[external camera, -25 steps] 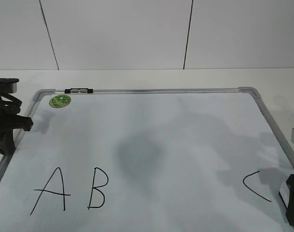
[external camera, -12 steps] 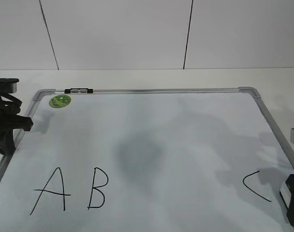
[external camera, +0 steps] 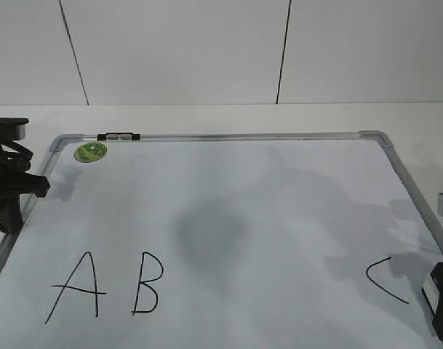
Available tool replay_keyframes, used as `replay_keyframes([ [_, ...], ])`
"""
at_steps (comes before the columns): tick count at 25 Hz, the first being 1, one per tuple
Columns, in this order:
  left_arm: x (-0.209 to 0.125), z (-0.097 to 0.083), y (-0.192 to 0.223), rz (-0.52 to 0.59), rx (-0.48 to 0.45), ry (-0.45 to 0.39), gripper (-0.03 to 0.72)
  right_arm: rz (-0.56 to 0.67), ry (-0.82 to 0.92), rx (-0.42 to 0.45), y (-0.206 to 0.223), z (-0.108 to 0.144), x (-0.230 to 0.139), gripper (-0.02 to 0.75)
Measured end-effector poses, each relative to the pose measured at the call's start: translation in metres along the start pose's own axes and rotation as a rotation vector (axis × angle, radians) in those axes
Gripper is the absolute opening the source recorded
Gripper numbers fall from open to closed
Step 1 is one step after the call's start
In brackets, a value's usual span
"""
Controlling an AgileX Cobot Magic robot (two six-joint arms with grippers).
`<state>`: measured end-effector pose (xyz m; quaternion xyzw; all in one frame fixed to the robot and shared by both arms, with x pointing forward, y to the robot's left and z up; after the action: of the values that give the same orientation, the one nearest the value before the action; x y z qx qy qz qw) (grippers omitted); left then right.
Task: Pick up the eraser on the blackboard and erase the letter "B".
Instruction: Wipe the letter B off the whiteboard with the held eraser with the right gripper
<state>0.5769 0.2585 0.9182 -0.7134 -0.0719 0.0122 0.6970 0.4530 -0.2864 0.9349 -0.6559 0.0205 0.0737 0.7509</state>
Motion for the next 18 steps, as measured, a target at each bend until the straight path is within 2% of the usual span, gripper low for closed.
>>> replay_keyframes([
  [18,0.0001,0.0,-0.0001,0.0,0.0,0.0,0.017,0.015,0.0,0.008,-0.0005,0.0007,-0.0001,0.555],
])
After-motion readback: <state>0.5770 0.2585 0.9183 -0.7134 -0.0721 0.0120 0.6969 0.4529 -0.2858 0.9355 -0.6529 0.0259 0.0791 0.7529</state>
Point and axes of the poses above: a point on each arm's last joint axis where the gripper is mounted, y pointing out along that axis toward the gripper, z along the wrist's bending axis when the last joint is at zero, x = y × z, the point moved 1 cm from there along y, pointing out along that axis toward the gripper, and after that the axes turned 8 degrees about -y, right-handed, at the moved point
